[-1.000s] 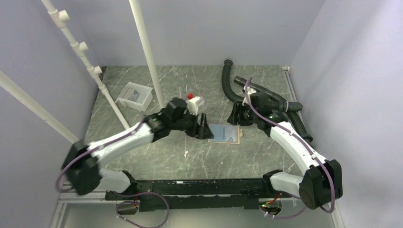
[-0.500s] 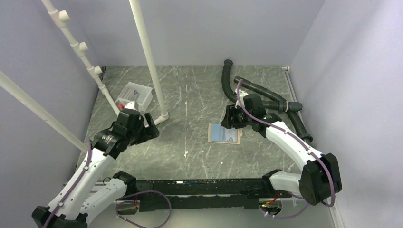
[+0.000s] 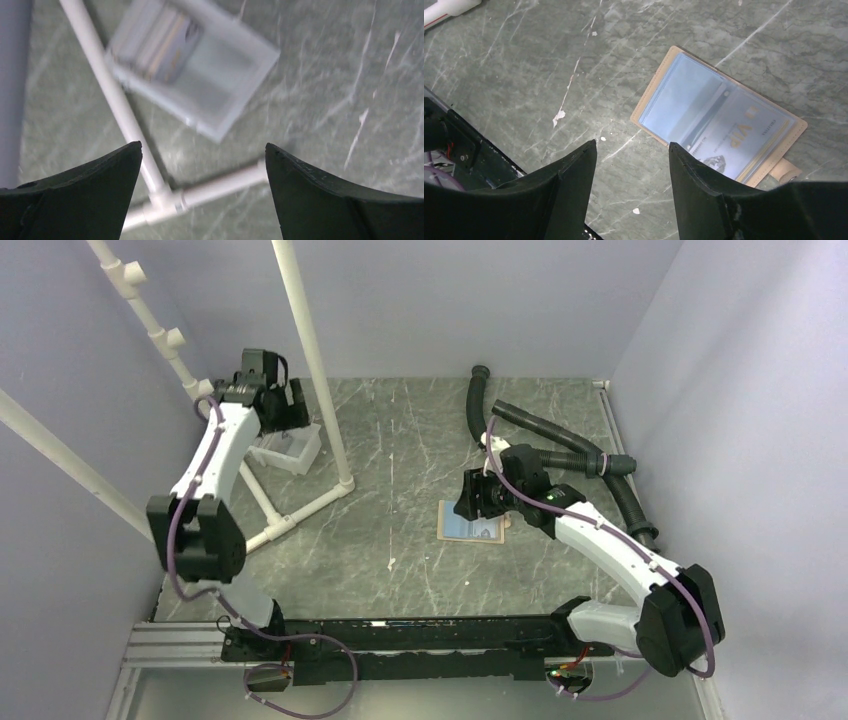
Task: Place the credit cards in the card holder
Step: Pick up the credit card from the storage box.
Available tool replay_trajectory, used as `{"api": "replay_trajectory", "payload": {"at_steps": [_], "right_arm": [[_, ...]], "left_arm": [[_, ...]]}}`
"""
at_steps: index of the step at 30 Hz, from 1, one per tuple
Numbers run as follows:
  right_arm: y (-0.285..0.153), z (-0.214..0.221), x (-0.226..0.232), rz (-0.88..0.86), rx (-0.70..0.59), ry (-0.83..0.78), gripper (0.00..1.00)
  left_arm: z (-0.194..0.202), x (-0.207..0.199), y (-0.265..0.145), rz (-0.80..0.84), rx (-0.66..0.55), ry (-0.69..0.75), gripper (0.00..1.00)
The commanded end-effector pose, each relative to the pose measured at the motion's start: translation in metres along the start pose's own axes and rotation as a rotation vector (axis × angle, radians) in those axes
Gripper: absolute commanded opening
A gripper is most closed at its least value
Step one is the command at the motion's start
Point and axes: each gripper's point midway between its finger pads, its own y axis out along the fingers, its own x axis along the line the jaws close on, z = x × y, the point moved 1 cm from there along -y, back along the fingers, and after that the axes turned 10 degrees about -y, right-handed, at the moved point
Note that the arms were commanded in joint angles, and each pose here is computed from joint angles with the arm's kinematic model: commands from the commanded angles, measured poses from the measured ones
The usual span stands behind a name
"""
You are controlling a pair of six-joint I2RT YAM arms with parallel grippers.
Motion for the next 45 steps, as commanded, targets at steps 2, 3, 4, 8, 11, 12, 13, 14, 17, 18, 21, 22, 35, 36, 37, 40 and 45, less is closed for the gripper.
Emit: {"api": "replay_trajectory", "payload": {"at_steps": [2,3,4,8,11,12,13,14,17,18,21,22,35,36,37,40,45], "right_arm": [[-0.006,-0.014,0.008,0.000,-0.077,-0.063,0.58],[-0.007,-0.015,0.011,-0.008,-0.080,-0.070,0.58],[-0.008,-0.015,0.013,-0.015,-0.083,-0.077,0.58],[-0.009,-0.016,0.022,-0.038,-0.090,-0.099,0.58],[-0.008,-0.014,0.024,-0.042,-0.089,-0.107,0.58],[-0.008,-0.013,0.025,-0.042,-0.088,-0.109,0.59],[-0.008,-0.013,0.025,-0.042,-0.089,-0.109,0.59],[-0.008,-0.012,0.025,-0.042,-0.086,-0.109,0.59],[-0.007,-0.012,0.025,-0.043,-0.084,-0.109,0.59],[-0.006,-0.011,0.024,-0.041,-0.083,-0.109,0.59],[-0.006,-0.011,0.024,-0.039,-0.080,-0.110,0.59],[-0.005,-0.011,0.024,-0.039,-0.079,-0.109,0.59],[-0.002,-0.009,0.023,-0.037,-0.066,-0.108,0.59],[-0.002,-0.010,0.023,-0.037,-0.067,-0.109,0.59],[-0.002,-0.009,0.023,-0.036,-0.065,-0.108,0.59],[-0.002,-0.010,0.023,-0.038,-0.064,-0.108,0.59],[-0.001,-0.010,0.023,-0.036,-0.062,-0.107,0.59]], "left_arm": [[-0.054,-0.007,0.034,-0.046,-0.059,0.278,0.99],[-0.056,-0.009,0.042,-0.049,-0.043,0.296,0.99],[-0.056,-0.010,0.050,-0.046,-0.027,0.315,0.99],[-0.057,-0.006,0.077,-0.043,0.034,0.368,0.99],[-0.054,-0.002,0.093,-0.042,0.069,0.401,0.99],[-0.055,0.001,0.097,-0.064,0.073,0.409,0.99],[-0.055,0.004,0.102,-0.087,0.079,0.419,0.99],[-0.055,0.007,0.106,-0.106,0.083,0.433,0.98],[-0.051,0.015,0.118,-0.151,0.105,0.458,0.99],[-0.050,0.015,0.121,-0.152,0.110,0.459,0.98],[-0.045,0.018,0.131,-0.164,0.130,0.467,0.99],[-0.044,0.019,0.133,-0.172,0.135,0.466,0.99],[-0.039,0.048,0.166,-0.266,0.171,0.435,0.91],[-0.039,0.048,0.167,-0.268,0.171,0.438,0.91],[-0.038,0.048,0.169,-0.272,0.171,0.439,0.91],[-0.038,0.053,0.171,-0.298,0.174,0.443,0.88],[-0.040,0.055,0.171,-0.313,0.163,0.446,0.81]]}}
